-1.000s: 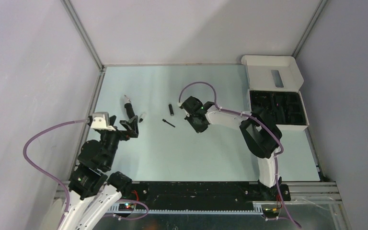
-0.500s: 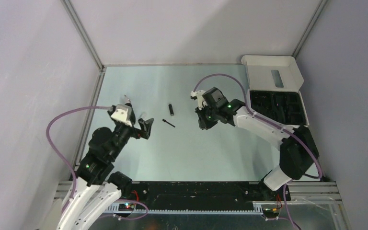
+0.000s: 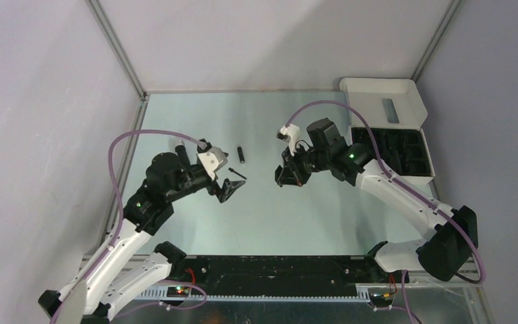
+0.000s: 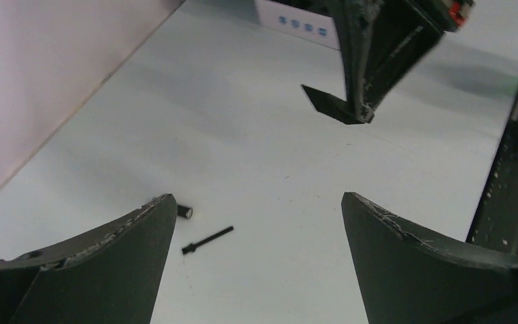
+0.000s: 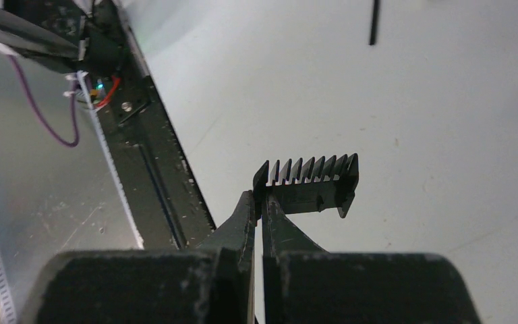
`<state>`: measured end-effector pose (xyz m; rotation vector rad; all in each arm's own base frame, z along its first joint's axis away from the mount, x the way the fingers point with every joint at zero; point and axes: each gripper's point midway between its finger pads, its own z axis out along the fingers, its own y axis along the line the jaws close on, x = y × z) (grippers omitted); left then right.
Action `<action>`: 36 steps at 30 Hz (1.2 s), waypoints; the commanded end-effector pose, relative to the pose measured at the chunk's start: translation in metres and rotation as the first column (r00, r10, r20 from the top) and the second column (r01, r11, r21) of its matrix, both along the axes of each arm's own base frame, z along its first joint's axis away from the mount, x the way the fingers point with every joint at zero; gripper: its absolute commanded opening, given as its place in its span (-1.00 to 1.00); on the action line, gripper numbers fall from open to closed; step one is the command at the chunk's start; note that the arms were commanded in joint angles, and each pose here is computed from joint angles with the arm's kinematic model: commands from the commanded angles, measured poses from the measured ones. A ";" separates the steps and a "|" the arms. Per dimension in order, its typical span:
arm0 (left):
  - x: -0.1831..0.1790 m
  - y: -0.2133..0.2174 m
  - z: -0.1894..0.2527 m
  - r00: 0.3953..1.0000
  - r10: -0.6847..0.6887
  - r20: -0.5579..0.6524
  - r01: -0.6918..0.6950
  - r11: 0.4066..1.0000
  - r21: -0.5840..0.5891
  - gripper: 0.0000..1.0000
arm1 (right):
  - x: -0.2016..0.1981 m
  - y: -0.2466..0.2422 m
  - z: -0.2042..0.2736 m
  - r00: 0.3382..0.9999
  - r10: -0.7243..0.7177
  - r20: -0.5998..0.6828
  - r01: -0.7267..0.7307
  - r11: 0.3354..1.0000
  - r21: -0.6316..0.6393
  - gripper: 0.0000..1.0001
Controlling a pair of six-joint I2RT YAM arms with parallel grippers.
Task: Sort the hair-cutting tools
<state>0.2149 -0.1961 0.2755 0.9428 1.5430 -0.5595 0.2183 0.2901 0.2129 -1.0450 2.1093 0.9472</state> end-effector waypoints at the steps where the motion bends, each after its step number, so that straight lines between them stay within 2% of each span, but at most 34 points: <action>1: -0.022 -0.026 0.022 0.941 -0.257 0.218 0.252 0.966 0.052 0.99 | -0.023 0.007 0.022 0.992 0.122 0.018 -0.123 0.988 0.089 -1.00; 6: -0.031 -0.040 0.022 0.876 -0.382 0.295 0.364 0.924 0.117 0.99 | -0.034 0.015 0.027 0.983 0.182 0.035 -0.185 0.976 0.112 -1.00; 9: -0.037 -0.048 0.016 0.856 -0.437 0.277 0.411 0.899 0.149 0.98 | -0.042 0.020 0.029 0.972 0.231 0.039 -0.234 0.963 0.133 -1.00; 15: -0.050 -0.063 -0.003 0.827 -0.515 0.224 0.487 0.856 0.172 0.80 | -0.055 0.024 0.031 0.947 0.319 0.030 -0.320 0.937 0.141 -1.00; 25: -0.062 -0.075 -0.021 0.801 -0.572 0.178 0.547 0.819 0.172 0.60 | -0.068 0.034 0.029 0.893 0.449 0.023 -0.448 0.887 0.111 -0.99; 36: -0.060 -0.078 -0.050 0.815 -0.559 0.156 0.520 0.823 0.230 0.58 | -0.067 0.040 0.037 0.867 0.496 0.037 -0.497 0.859 0.122 -0.98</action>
